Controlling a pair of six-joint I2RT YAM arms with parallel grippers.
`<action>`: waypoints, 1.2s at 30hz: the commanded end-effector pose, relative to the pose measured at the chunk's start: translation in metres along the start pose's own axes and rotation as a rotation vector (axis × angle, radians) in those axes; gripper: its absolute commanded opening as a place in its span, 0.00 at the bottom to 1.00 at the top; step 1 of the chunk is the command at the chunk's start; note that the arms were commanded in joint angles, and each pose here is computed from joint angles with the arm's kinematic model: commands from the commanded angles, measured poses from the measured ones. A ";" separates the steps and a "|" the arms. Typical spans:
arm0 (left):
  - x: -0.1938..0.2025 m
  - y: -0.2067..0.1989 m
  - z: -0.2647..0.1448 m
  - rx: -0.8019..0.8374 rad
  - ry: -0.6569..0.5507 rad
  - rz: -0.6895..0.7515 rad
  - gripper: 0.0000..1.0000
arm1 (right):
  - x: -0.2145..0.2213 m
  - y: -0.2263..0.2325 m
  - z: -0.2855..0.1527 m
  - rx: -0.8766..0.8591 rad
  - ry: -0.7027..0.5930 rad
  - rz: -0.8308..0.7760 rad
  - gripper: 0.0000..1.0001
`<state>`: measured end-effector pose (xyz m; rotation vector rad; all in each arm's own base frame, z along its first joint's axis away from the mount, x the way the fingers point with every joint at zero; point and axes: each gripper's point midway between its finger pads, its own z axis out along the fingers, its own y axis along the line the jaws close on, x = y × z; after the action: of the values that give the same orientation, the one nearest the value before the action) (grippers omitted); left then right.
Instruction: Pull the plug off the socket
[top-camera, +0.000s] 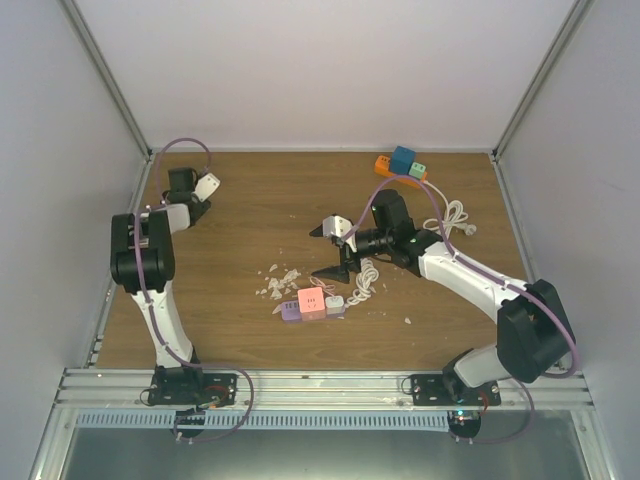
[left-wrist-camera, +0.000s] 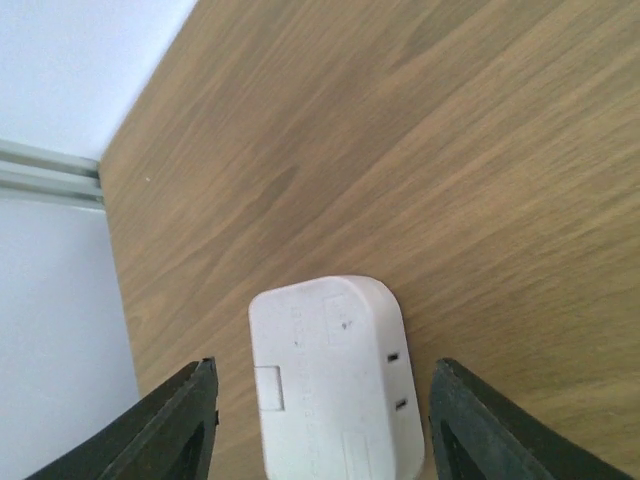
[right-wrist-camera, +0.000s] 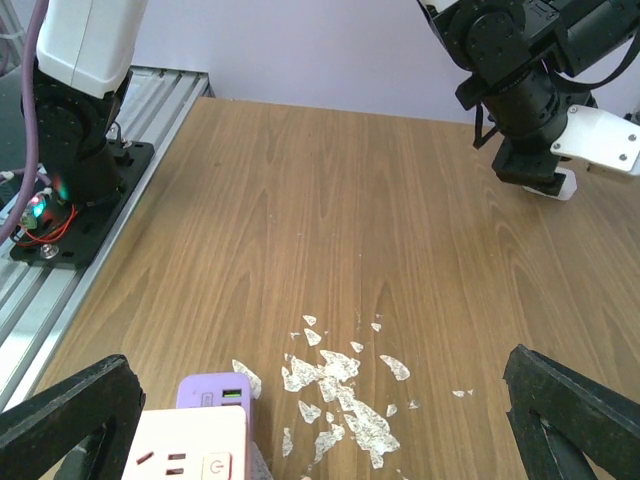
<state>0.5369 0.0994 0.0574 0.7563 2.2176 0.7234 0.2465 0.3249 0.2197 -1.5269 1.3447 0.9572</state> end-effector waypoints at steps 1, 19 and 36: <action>-0.022 0.012 -0.022 0.046 -0.083 -0.023 0.63 | 0.002 0.003 -0.003 -0.007 0.003 -0.016 1.00; -0.078 -0.076 -0.240 0.689 -0.550 -0.021 0.99 | 0.039 0.060 -0.028 -0.034 0.075 -0.107 1.00; -0.067 -0.237 -0.374 1.137 -0.690 0.181 0.99 | 0.111 0.078 -0.018 -0.119 0.232 -0.111 0.86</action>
<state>0.2434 -0.1961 0.1601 1.4454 1.7722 -0.7228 0.1792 0.2704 0.1239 -1.8164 1.3569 0.8525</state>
